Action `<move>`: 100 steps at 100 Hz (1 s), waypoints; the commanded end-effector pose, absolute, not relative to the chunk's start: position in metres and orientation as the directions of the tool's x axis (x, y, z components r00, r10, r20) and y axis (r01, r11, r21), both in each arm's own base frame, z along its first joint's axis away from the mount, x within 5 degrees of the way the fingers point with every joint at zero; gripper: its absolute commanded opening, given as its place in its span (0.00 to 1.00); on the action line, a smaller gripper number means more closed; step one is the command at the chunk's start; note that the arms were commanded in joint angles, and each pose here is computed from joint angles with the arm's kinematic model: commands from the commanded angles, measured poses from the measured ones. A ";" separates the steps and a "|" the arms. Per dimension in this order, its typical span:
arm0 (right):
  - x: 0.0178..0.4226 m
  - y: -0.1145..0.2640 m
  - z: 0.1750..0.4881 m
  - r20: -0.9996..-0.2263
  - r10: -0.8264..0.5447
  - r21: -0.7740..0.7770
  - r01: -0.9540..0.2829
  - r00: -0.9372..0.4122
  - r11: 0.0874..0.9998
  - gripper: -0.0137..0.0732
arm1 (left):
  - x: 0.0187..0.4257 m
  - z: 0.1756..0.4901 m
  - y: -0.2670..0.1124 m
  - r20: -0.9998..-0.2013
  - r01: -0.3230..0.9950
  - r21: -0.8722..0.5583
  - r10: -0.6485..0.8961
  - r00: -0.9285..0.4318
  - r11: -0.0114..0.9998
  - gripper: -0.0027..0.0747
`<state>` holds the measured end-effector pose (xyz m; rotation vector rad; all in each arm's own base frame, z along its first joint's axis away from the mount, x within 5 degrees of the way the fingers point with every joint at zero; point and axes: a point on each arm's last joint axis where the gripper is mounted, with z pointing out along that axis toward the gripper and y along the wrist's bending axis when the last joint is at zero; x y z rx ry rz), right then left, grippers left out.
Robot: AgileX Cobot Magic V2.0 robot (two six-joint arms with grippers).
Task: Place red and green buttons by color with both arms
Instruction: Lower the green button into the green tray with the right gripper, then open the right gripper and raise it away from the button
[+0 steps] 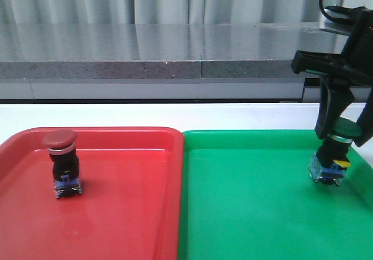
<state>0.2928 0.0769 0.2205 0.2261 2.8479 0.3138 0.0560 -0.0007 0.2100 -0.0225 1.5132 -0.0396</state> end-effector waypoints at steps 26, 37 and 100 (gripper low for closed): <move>0.296 0.078 0.234 -0.307 0.170 0.255 0.091 -0.936 0.963 0.75 | 0.053 0.215 0.000 -0.987 0.009 -0.048 -0.049 0.155 0.999 0.01; 0.295 0.078 0.235 -0.311 0.170 0.256 0.090 -0.935 0.963 0.75 | 0.053 0.215 0.000 -0.987 0.009 -0.048 -0.049 0.155 0.999 0.01; 0.233 0.058 0.328 -0.557 0.130 0.247 -0.014 -0.821 0.969 0.32 | 0.053 0.215 0.000 -0.987 0.009 -0.048 -0.049 0.155 0.999 0.01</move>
